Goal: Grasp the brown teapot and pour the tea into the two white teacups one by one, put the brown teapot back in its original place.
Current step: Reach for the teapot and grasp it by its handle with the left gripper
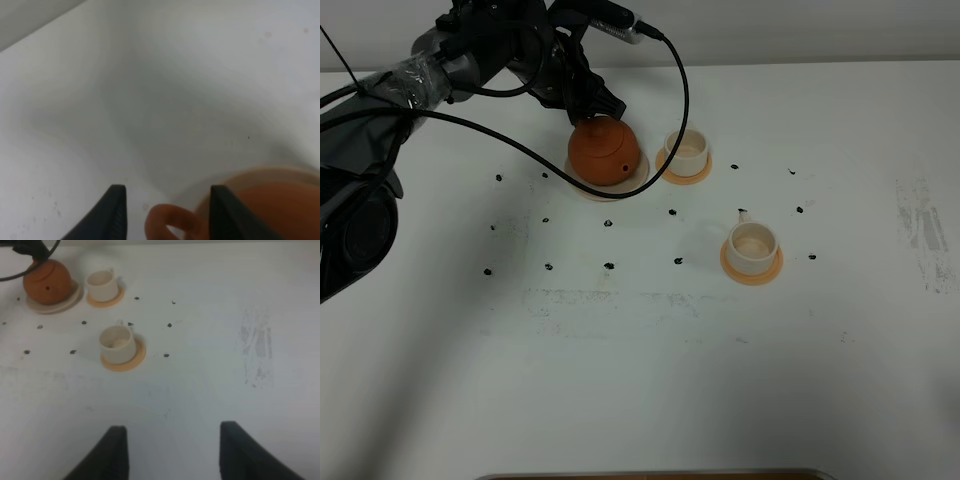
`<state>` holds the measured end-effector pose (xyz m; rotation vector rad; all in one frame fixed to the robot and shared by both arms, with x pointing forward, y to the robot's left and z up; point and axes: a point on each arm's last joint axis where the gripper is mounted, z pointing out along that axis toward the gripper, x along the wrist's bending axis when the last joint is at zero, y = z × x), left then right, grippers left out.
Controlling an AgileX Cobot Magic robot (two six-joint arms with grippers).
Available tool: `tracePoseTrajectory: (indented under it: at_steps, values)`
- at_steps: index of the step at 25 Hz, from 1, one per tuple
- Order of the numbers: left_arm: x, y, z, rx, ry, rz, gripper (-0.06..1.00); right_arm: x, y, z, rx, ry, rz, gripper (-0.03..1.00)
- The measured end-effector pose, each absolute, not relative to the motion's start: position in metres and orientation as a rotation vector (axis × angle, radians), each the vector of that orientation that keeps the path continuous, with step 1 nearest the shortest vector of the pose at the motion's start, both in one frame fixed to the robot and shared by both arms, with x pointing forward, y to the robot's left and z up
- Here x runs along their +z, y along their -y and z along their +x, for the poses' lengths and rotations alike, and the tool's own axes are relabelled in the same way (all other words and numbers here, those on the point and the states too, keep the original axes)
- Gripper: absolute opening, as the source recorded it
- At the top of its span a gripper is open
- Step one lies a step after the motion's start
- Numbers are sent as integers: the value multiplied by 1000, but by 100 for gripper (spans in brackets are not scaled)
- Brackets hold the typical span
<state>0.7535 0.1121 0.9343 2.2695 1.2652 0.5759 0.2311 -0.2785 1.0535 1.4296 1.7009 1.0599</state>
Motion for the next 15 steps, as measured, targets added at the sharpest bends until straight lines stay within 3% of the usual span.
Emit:
tracePoseTrajectory:
  at_steps: [15]
  values:
    - [937,-117,753,632,-1236,2338,41,1054,278,231,1060,-1701,1430,44]
